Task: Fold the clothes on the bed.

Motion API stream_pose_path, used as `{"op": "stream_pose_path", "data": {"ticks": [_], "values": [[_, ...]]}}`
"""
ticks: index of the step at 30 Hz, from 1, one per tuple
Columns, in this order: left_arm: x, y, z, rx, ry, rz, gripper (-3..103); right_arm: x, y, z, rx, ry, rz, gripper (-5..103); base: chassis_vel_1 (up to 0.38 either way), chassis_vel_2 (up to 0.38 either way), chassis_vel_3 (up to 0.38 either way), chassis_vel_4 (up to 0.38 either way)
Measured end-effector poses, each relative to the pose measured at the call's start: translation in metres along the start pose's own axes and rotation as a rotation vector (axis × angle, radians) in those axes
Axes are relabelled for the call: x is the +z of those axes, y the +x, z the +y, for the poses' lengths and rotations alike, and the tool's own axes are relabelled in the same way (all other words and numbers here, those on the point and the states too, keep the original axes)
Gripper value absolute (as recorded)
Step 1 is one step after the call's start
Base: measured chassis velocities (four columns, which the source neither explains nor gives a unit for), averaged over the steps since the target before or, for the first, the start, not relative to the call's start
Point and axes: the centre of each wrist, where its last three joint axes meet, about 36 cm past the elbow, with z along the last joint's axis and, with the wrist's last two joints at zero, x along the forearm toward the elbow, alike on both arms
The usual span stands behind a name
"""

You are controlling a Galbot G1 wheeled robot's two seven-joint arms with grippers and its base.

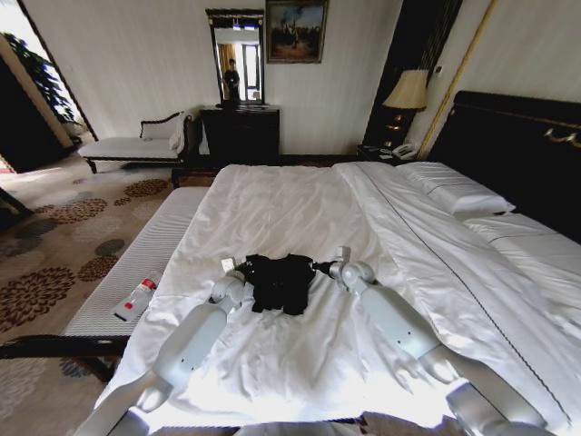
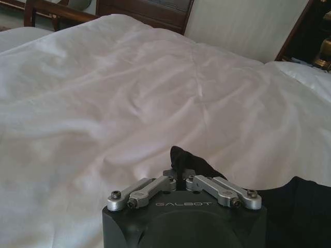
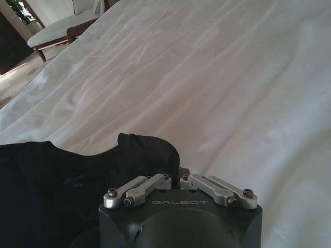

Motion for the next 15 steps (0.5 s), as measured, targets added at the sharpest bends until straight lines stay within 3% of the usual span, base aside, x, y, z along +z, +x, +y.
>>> {"op": "stream_pose_path", "data": {"ticks": [3,9,12,15], "values": [[-0.012,0.006,-0.001,0.010,0.001,-0.012,3,-0.008,0.007,0.002,-0.002,0.007,-0.015,2,0.000,0.000,0.000,0.000],[-0.079,0.025,-0.017,0.065,0.013,-0.082,3,-0.051,0.033,0.018,-0.007,0.008,-0.075,2,0.000,0.000,0.000,0.000],[-0.096,0.029,-0.019,0.078,-0.001,-0.095,3,-0.062,0.040,0.021,-0.009,0.005,-0.092,2,0.000,0.000,0.000,0.000],[-0.145,0.041,-0.028,0.121,-0.035,-0.142,3,-0.097,0.058,0.031,-0.015,0.018,-0.140,2,0.000,0.000,0.000,0.000]]}}
